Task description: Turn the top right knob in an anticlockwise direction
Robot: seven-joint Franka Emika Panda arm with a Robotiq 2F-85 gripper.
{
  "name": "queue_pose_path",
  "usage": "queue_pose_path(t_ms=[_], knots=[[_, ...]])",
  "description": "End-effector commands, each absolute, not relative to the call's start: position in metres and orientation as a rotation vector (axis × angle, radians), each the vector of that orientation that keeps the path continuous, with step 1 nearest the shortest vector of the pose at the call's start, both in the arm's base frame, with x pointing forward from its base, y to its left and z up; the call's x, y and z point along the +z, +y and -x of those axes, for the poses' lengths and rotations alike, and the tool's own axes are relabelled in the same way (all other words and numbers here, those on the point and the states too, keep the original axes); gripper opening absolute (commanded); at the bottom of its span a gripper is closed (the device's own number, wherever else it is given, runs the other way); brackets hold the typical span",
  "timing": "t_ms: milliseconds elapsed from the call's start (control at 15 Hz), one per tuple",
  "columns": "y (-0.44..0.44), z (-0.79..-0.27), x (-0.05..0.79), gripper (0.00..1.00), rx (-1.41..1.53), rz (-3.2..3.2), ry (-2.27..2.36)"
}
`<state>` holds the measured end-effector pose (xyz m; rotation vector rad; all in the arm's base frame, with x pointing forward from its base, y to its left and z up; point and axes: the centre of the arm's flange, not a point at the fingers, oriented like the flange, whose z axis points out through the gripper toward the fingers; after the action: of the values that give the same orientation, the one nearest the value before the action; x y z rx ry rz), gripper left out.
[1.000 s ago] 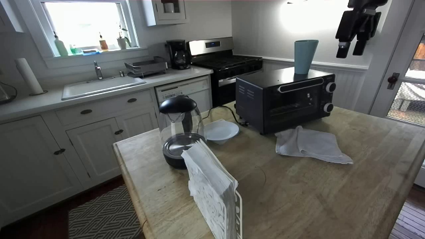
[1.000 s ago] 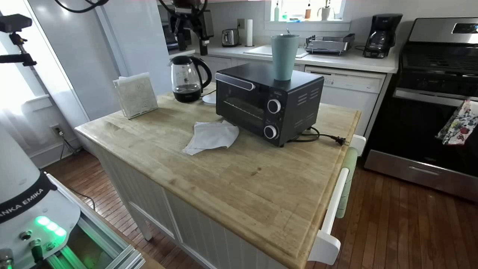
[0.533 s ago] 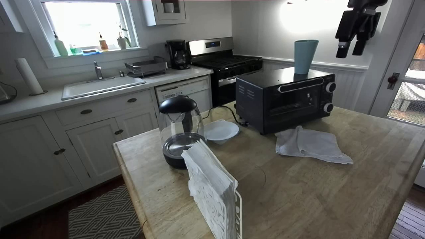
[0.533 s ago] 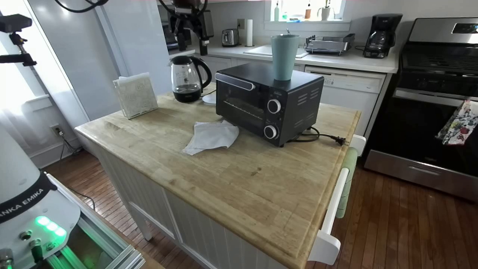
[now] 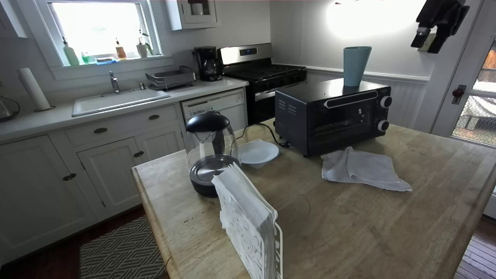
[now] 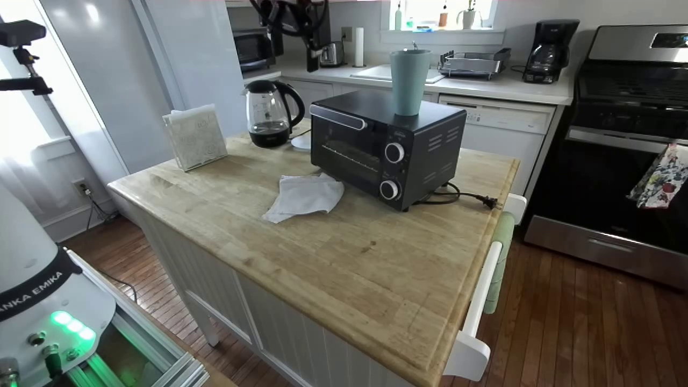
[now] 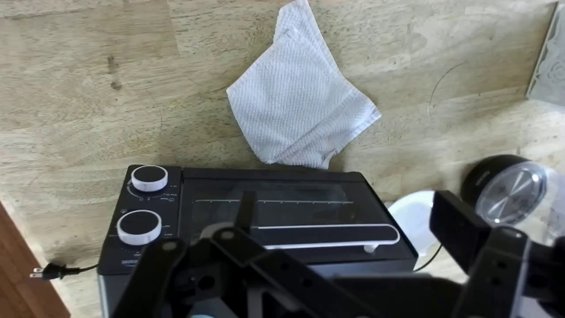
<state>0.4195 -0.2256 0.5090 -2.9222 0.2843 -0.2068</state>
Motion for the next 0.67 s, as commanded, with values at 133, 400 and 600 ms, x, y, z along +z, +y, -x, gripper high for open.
queue_pose_path(t_ms=[133,400,600], knots=[[-0.306,-0.371,0.507,1.00,-0.417,2.756,0.559],[-0.352,-0.360,0.480,1.00,-0.442,2.731,0.728],[-0.381,-0.363,0.452,1.00,-0.380,2.733,0.817]])
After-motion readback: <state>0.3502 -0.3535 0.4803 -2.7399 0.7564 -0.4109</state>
